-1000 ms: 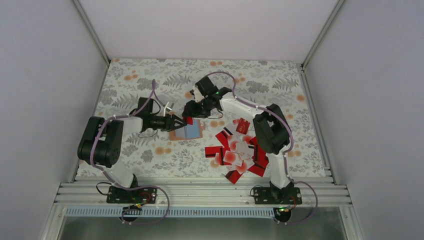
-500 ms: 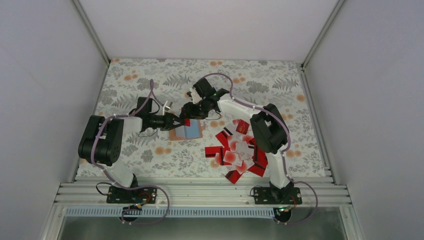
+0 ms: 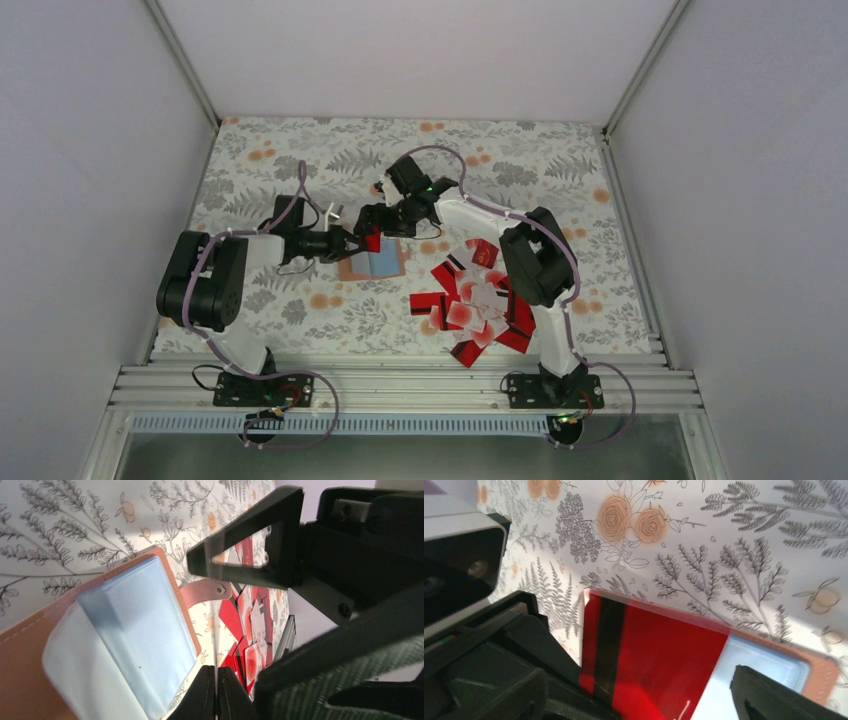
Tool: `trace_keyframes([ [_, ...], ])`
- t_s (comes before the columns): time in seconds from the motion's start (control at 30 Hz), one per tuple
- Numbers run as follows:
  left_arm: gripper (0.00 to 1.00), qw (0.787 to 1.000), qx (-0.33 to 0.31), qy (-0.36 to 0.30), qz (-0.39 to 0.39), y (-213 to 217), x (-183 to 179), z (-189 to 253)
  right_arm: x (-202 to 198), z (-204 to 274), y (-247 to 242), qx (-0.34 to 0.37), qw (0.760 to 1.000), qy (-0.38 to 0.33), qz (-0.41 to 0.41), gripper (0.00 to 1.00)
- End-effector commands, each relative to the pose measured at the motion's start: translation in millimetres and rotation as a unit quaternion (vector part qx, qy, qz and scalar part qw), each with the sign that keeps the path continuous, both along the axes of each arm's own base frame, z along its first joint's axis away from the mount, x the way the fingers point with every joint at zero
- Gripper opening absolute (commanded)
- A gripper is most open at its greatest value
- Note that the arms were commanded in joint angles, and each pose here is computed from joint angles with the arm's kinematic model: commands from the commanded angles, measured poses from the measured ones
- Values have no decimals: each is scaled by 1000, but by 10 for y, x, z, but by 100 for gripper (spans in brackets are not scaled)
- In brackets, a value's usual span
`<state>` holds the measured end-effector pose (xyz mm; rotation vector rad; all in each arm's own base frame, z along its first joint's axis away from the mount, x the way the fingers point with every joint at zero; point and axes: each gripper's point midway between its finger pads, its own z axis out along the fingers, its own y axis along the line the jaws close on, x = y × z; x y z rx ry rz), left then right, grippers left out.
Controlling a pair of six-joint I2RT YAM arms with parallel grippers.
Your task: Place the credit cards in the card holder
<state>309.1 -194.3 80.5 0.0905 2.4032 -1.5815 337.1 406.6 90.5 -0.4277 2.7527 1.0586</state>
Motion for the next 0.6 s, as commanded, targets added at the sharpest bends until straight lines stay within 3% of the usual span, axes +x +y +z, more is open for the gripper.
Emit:
trace_keyframes([
  [0.0,2,1000,13,-8,14,47,13,31,-40,95,40,-1,1000,-6,6,99],
  [0.57,2,996,60,56,25,175,-422,-129,-44,88,-57,54,998,23,-13,99],
])
